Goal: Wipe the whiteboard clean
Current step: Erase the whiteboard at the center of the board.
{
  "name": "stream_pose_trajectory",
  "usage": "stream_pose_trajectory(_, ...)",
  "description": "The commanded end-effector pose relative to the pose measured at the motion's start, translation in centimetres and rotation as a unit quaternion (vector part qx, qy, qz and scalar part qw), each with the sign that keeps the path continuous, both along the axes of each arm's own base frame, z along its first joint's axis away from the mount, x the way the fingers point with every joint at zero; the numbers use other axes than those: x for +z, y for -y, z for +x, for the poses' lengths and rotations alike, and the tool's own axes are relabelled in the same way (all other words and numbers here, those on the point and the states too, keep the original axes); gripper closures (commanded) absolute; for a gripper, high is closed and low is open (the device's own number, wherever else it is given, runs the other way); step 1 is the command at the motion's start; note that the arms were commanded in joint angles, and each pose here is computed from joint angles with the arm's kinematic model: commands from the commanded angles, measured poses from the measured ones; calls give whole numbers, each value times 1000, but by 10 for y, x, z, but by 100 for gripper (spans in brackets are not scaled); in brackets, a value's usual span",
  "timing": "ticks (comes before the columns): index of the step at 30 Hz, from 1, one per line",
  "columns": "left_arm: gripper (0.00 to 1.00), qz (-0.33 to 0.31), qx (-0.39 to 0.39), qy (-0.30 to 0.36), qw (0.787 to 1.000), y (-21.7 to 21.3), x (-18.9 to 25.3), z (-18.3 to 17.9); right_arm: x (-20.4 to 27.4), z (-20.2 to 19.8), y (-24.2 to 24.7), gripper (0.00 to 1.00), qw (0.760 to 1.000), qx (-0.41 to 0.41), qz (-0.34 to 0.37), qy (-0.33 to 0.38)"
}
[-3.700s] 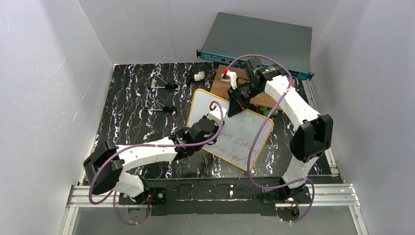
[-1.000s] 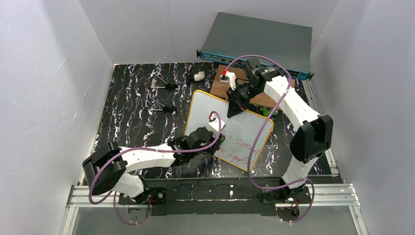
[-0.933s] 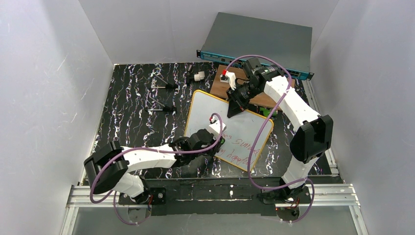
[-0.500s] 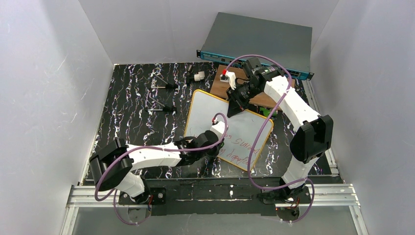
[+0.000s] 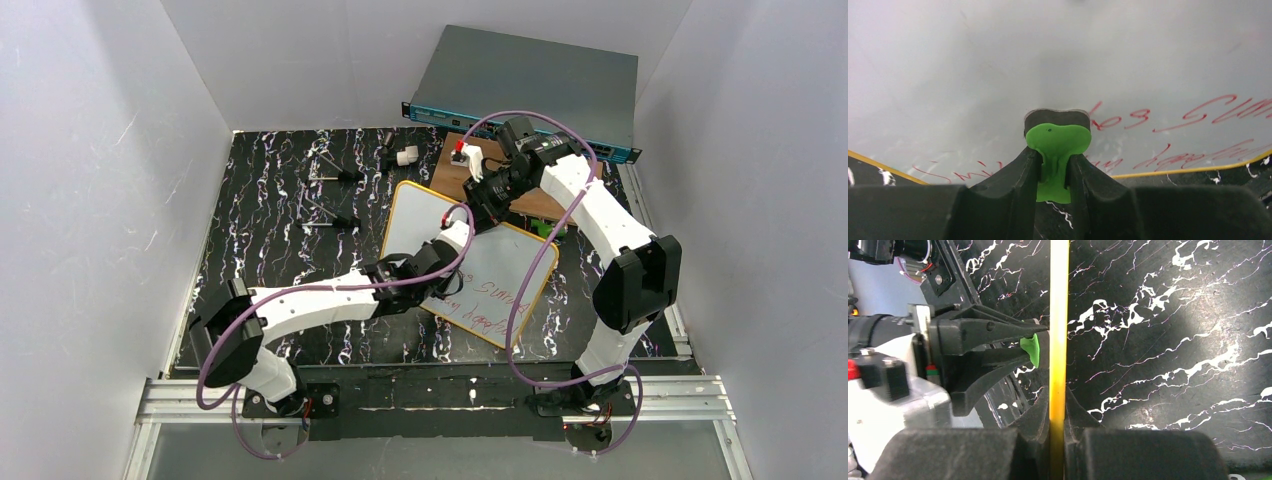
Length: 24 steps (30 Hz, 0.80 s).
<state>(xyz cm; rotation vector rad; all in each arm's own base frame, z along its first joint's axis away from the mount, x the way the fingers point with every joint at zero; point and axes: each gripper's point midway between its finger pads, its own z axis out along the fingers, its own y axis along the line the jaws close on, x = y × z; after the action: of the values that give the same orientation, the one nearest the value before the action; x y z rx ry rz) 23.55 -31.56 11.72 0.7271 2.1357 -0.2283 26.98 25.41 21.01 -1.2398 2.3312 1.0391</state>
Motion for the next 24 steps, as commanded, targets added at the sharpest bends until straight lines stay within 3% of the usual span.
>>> stream_pose_trajectory(1,100,-58,44,82,994,-1,75,39,0,-16,-3,99,999,41,1,7)
stream_pose_trajectory(9,100,-114,10,84,990,5,99,30,0,-15,-2,99,999,40,0,8)
stream_pose_trajectory(10,100,-125,1,84,989,8,99,27,2,-19,-4,99,1000,2,-5,-31)
stream_pose_trajectory(11,100,-132,-10,81,988,9,95,23,0,-15,-3,99,999,36,-1,4)
stream_pose_trajectory(18,100,-144,-60,47,987,11,46,0,-1,-15,-3,99,999,41,0,8)
stream_pose_trajectory(19,100,-144,-61,42,987,10,39,-2,-1,-15,-3,90,999,41,0,8)
stream_pose_trajectory(20,100,-143,-62,38,987,10,31,-4,-1,-15,-3,99,999,41,0,8)
stream_pose_trajectory(24,100,-127,-49,18,991,5,5,-6,-1,-15,-3,99,999,41,-1,9)
